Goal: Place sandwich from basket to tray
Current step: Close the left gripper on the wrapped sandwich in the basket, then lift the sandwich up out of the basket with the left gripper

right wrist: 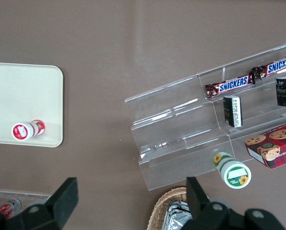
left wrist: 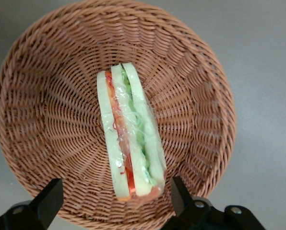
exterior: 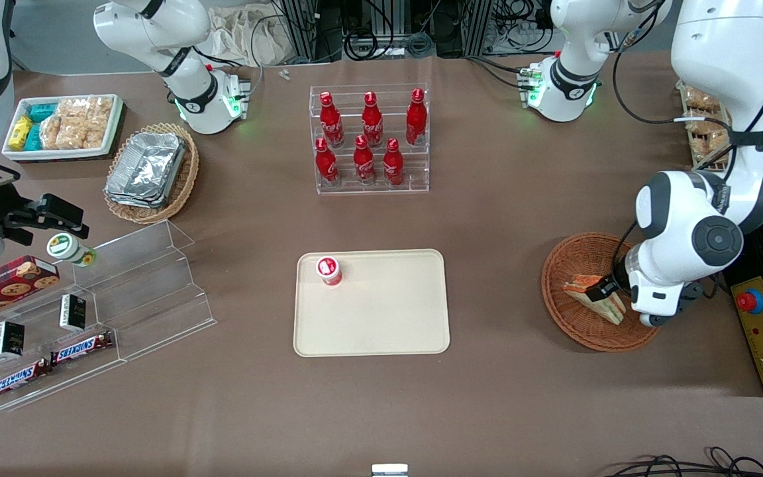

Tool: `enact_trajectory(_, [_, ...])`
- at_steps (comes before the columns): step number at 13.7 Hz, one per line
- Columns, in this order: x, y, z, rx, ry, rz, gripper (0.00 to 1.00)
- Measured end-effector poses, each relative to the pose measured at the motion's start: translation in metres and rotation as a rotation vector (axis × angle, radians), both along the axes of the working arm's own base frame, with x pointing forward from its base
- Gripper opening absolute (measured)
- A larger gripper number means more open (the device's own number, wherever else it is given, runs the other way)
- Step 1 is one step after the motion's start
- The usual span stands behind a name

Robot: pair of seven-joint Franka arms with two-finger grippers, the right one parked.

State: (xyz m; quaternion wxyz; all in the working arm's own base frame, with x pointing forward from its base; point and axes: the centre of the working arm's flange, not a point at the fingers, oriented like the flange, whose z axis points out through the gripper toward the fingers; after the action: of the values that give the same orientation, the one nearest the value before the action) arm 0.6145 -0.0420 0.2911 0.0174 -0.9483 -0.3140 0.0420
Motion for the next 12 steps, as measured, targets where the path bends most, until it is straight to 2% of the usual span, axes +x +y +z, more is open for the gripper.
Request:
enact_trajectory(4, [-0.003, 0.000, -0.030, -0.001, -0.021, 0.078, 0.98])
enact_trajectory(6, [-0.005, 0.000, -0.037, -0.001, -0.020, 0.092, 0.97])
enact_trajectory(7, [-0.005, 0.000, -0.038, -0.001, -0.022, 0.101, 0.91])
enact_trajectory(11, [-0.003, 0.000, -0.035, -0.001, -0.033, 0.119, 0.48])
enact_trajectory(12, [-0.002, 0.001, -0.034, -0.001, -0.036, 0.126, 0.48])
